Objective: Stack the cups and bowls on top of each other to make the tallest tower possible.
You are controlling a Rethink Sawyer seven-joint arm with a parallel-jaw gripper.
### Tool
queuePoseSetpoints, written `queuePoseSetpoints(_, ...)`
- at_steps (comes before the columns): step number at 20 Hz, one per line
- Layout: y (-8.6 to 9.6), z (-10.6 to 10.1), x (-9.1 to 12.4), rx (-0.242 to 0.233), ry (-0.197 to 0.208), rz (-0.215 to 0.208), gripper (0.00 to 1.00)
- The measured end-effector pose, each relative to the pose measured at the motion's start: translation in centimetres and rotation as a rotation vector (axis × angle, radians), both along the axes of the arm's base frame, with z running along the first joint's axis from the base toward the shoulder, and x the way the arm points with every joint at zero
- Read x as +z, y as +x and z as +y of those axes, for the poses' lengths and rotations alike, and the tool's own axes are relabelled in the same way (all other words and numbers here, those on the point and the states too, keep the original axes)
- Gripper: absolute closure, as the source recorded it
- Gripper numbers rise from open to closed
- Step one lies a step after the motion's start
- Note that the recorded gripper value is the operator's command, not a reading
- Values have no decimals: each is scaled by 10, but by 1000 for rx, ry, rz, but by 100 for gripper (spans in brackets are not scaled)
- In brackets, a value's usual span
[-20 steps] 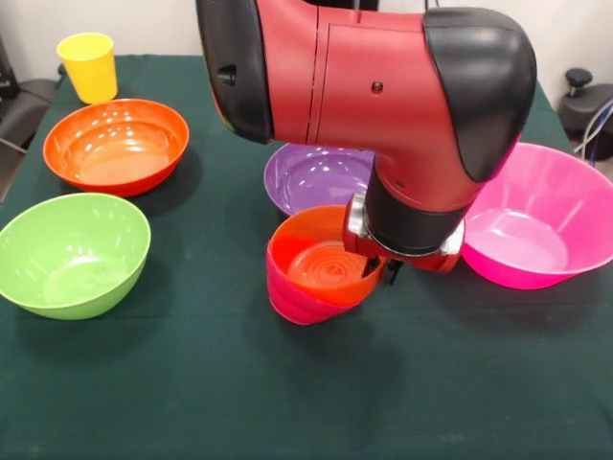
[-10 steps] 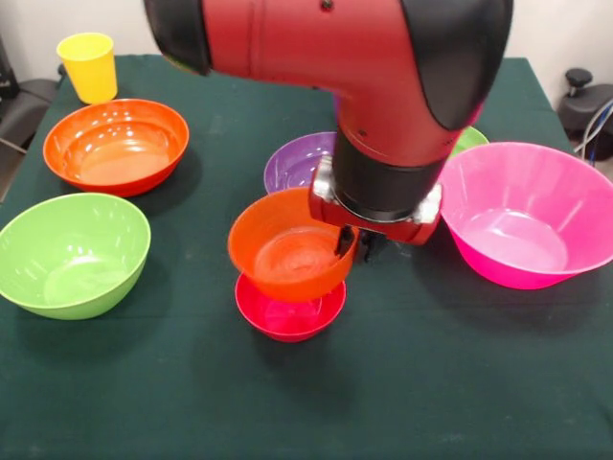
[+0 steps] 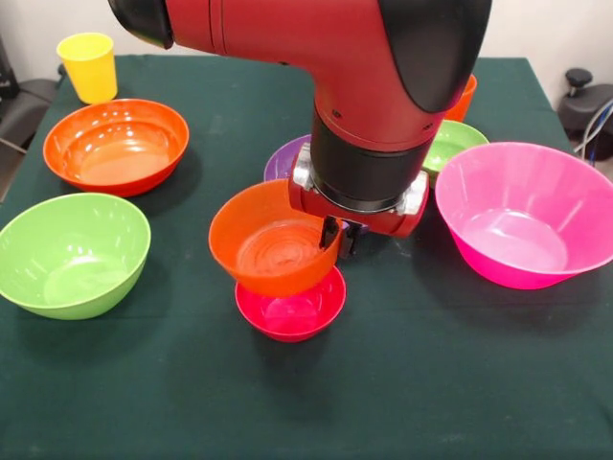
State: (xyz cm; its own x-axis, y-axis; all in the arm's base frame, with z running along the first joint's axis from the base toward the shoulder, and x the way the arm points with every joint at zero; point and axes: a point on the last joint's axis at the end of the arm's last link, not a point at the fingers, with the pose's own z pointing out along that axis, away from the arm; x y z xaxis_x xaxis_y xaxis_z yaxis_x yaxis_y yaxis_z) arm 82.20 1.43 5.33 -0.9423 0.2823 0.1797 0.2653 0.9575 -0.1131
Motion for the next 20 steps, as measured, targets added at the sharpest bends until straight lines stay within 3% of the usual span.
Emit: queuePoseSetpoints(20, -2, 0, -6, -1, 2, 8, 100)
